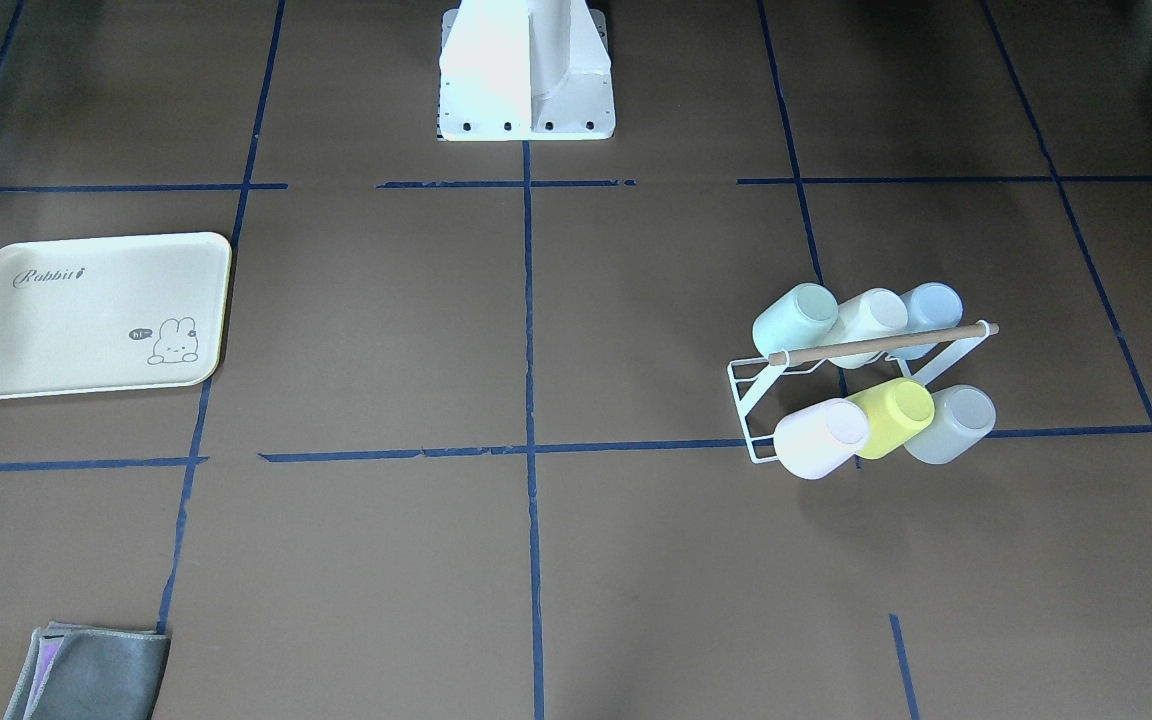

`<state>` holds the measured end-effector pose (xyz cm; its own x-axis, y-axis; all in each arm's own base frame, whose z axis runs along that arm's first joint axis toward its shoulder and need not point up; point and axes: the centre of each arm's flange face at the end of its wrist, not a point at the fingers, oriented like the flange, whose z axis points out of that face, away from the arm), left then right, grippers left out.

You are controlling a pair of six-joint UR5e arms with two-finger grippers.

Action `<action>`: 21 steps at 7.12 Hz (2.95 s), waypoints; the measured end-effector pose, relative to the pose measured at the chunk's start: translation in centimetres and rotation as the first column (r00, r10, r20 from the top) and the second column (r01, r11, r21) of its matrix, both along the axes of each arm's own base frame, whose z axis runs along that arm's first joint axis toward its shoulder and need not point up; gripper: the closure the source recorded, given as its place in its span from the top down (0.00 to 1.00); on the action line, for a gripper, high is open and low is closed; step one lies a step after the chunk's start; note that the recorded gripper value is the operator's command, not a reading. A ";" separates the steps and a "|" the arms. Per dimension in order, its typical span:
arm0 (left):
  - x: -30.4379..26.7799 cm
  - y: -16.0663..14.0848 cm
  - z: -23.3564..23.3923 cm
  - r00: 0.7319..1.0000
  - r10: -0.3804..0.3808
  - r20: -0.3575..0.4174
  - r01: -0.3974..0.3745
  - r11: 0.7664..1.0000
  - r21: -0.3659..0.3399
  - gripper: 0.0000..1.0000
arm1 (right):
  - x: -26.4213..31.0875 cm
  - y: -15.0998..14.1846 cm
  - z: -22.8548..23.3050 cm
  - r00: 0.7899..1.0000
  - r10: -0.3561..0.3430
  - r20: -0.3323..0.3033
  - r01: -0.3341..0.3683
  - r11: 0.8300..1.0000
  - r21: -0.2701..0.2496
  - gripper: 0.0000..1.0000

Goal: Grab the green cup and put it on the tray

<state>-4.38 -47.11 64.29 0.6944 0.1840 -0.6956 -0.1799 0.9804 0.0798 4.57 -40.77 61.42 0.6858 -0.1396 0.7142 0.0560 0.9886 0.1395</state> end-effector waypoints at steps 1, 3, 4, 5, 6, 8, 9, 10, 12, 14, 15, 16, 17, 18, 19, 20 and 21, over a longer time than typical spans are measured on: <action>0.0 0.0 -0.1 1.000 0.000 0.000 0.000 1.000 0.003 1.00 | 0.0 0.0 0.0 1.000 0.001 0.001 -0.001 1.000 -0.001 1.00; 0.0 0.0 0.0 1.000 0.000 0.000 0.000 1.000 -0.001 1.00 | -0.7 0.0 0.1 1.000 -0.018 0.001 0.018 1.000 0.002 1.00; 0.0 0.0 0.1 1.000 -0.002 0.000 0.002 1.000 -0.006 1.00 | -1.8 -0.2 0.1 0.999 -0.041 0.002 0.041 0.999 0.007 1.00; 0.0 0.1 0.2 1.000 -0.002 0.000 0.002 1.000 -0.007 1.00 | -2.7 -0.4 0.0 0.999 -0.046 0.009 0.046 0.999 0.008 1.00; 0.1 0.0 0.2 1.000 0.000 0.000 0.000 1.000 -0.006 1.00 | -3.7 -0.6 -0.2 0.999 -0.037 0.019 0.037 0.999 0.004 1.00; 0.1 0.0 0.2 1.000 0.002 0.000 -0.002 1.000 -0.006 1.00 | -7.5 -0.8 0.5 0.999 -0.004 0.050 0.003 1.000 0.004 1.00; 0.1 0.0 0.3 1.000 0.002 0.000 -0.002 1.000 -0.006 1.00 | -9.6 -0.7 2.2 0.997 0.015 0.076 -0.016 1.000 0.014 0.99; 0.2 0.0 0.3 1.000 0.003 0.000 -0.003 1.000 -0.006 1.00 | -11.5 -0.3 3.9 0.994 0.045 0.103 -0.047 0.999 0.014 0.97; 0.2 -0.1 0.2 1.000 0.003 0.000 -0.003 1.000 -0.005 1.00 | -15.4 0.6 5.2 0.990 0.081 0.112 -0.082 0.997 -0.001 0.86; 0.2 -0.1 0.1 1.000 0.004 0.000 -0.004 1.000 -0.003 1.00 | -17.6 1.2 5.8 0.993 0.062 0.099 -0.062 0.998 -0.007 0.71; 0.2 -0.1 0.1 1.000 0.005 0.000 -0.005 1.000 -0.001 1.00 | -17.9 1.5 6.4 0.994 0.054 0.093 -0.053 0.999 -0.013 0.66; 0.2 -0.2 0.0 1.000 0.004 0.000 -0.004 1.000 0.001 1.00 | -17.9 1.8 7.4 0.995 0.047 0.088 -0.046 0.999 -0.021 0.62; 0.2 -0.3 -0.1 1.000 0.004 0.001 -0.004 1.000 0.002 1.00 | -17.9 2.0 8.0 0.995 0.044 0.085 -0.042 0.999 -0.026 0.58; 0.2 -0.4 -0.2 1.000 0.004 0.001 -0.004 1.000 0.003 1.00 | -17.9 2.1 8.5 0.996 0.042 0.082 -0.040 0.999 -0.031 0.57; 0.2 -0.4 -0.2 1.000 0.004 0.001 -0.004 1.000 0.004 1.00 | -17.9 2.2 8.8 0.996 0.040 0.081 -0.037 0.999 -0.035 0.57; 0.2 -0.4 -0.2 1.000 0.004 0.001 -0.004 1.000 0.004 1.00 | -18.0 2.2 8.9 0.996 0.037 0.080 -0.035 0.999 -0.037 0.50; 0.2 -0.5 -0.2 1.000 0.004 0.001 -0.004 1.000 0.005 1.00 | -18.1 2.2 8.9 0.996 0.034 0.081 -0.031 0.999 -0.037 0.36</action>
